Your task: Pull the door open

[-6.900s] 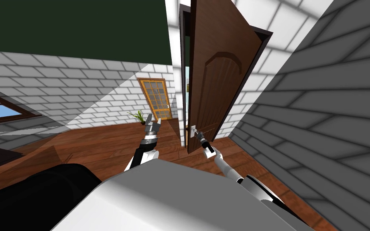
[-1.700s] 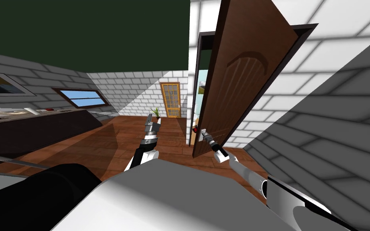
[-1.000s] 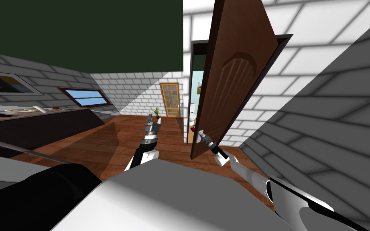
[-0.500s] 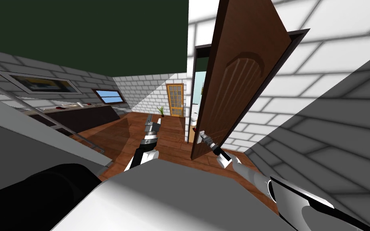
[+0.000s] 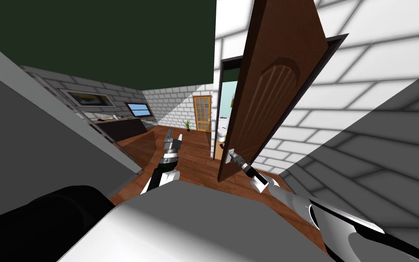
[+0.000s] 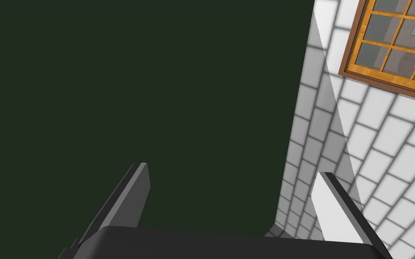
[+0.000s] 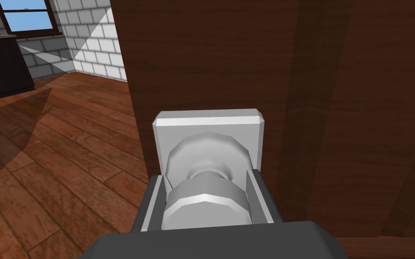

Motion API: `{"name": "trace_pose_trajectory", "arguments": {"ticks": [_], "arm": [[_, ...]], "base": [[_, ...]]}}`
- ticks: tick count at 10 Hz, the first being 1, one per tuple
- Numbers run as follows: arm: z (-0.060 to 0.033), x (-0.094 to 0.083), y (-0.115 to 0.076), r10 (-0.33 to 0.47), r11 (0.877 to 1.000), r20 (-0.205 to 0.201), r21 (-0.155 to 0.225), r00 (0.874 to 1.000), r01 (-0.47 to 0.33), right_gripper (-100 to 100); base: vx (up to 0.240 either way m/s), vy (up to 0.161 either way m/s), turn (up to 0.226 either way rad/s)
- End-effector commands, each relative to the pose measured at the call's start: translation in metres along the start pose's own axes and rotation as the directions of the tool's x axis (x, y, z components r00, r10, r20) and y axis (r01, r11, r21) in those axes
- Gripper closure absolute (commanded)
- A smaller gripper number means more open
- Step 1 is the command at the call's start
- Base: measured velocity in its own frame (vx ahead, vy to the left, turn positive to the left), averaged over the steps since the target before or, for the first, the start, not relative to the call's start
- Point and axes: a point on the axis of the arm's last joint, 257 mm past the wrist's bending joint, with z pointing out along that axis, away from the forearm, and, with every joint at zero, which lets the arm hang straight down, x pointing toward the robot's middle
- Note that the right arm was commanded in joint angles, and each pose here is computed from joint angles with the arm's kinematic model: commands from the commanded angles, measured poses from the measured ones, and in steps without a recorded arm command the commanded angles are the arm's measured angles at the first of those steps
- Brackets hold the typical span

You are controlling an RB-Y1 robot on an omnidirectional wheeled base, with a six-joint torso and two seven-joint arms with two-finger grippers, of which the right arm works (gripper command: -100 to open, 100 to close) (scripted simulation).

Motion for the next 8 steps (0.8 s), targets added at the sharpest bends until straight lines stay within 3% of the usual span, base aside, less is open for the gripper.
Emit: {"name": "trace_pose_trajectory", "arguments": {"ticks": [1,2,4,8], "arm": [[-0.0093,0.001,0.01,-0.003,1.0,-0.001,0.001,1.0,0.003,100],[-0.0128,0.002,0.013,-0.003,1.0,-0.001,0.004,1.0,0.003,100],[-0.0029,-0.001,0.003,-0.002,1.0,0.003,0.009,1.0,0.002,100],[0.0172,-0.004,-0.02,0.001,0.999,0.004,0.033,1.0,-0.001,100]], "base": [[-0.208,-0.089,0.051],[-0.19,-0.071,0.028],[-0.08,-0.069,-0.03],[-0.131,-0.185,-0.016]]}}
